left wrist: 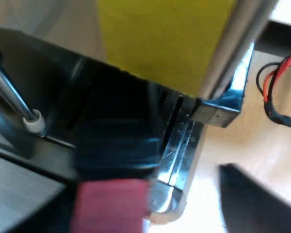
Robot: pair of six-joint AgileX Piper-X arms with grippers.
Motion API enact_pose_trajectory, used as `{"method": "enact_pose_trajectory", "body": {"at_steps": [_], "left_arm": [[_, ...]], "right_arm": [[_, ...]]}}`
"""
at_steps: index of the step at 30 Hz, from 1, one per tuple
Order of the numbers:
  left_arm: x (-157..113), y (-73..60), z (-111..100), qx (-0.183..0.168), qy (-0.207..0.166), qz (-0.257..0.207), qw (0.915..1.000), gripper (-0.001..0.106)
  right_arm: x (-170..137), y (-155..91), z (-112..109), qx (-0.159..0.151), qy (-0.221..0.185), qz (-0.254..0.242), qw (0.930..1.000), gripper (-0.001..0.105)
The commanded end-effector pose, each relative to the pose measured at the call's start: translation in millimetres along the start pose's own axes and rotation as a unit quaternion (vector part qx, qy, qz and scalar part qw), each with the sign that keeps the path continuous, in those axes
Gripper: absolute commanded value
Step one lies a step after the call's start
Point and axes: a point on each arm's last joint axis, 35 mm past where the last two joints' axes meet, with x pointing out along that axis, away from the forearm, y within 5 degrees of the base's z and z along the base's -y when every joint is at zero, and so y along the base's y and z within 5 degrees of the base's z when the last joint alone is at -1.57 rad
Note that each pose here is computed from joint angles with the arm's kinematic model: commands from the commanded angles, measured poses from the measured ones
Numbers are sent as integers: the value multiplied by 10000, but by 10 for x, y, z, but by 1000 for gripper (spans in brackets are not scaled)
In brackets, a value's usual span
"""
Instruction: Put the handle in the coffee machine
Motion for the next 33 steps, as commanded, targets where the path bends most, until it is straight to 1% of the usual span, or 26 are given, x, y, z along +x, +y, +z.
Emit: {"method": "enact_pose_trajectory", "body": {"at_steps": [1, 4, 7, 11, 15, 16, 18, 19, 20, 22, 23, 24, 25, 26, 27, 28, 29, 30, 31, 33], "left_arm": [[-86, -41, 114, 261, -363, -31, 9990, 69], [-86, -42, 104, 235, -276, 8, 9993, 69], [-115, -35, 66, 110, -187, 50, 9998, 69], [-198, 5, -3, -74, -214, 145, 9996, 69], [-238, 25, -33, -151, -259, 182, 9994, 69], [-299, 33, -58, -205, -329, 249, 9989, 69], [-419, 25, -86, -273, -583, 303, 9975, 69], [-524, -7, -90, -246, -752, 404, 9960, 69], [-572, -25, -91, -219, -810, 465, 9954, 69], [-705, -105, -75, -25, -904, 689, 9935, 68], [-751, -144, -55, 59, -933, 765, 9927, 64], [-759, -153, -49, 76, -929, 784, 9926, 60], [-783, -168, -27, 121, -920, 837, 9922, 49], [-792, -168, -18, 135, -906, 863, 9920, 43], [-796, -169, -13, 144, -908, 870, 9920, 41], [-807, -168, -1, 144, -907, 890, 9918, 34], [-836, -163, 35, 205, -938, 947, 9909, 10], [-840, -162, 40, 216, -941, 954, 9907, 8], [-852, -162, 54, 242, -951, 973, 9904, 1], [-892, -145, 106, 270, -1002, 1087, 9886, 1]], "right_arm": [[42, -190, 443, 763, -656, -378, 9942, 36], [40, -202, 463, 771, -685, -404, 9938, 36], [39, -205, 467, 722, -700, -418, 9940, 36], [36, -218, 490, 782, -748, -440, 9932, 36], [35, -224, 496, 814, -766, -462, 9927, 36], [35, -226, 495, 817, -750, -490, 9926, 36], [35, -227, 494, 819, -735, -515, 9926, 36], [35, -227, 494, 819, -736, -514, 9926, 36], [35, -227, 494, 819, -736, -514, 9926, 36], [35, -227, 494, 819, -736, -514, 9926, 36], [35, -227, 494, 819, -736, -514, 9926, 36], [35, -227, 494, 819, -736, -514, 9926, 36], [35, -227, 494, 819, -736, -514, 9926, 36], [35, -227, 494, 819, -736, -514, 9926, 36], [35, -227, 494, 819, -736, -514, 9926, 36], [35, -227, 494, 819, -736, -514, 9926, 36], [35, -227, 494, 819, -736, -514, 9926, 36], [35, -227, 494, 819, -736, -514, 9926, 36], [35, -227, 494, 819, -736, -514, 9926, 36], [35, -227, 494, 819, -736, -514, 9926, 36]]}}
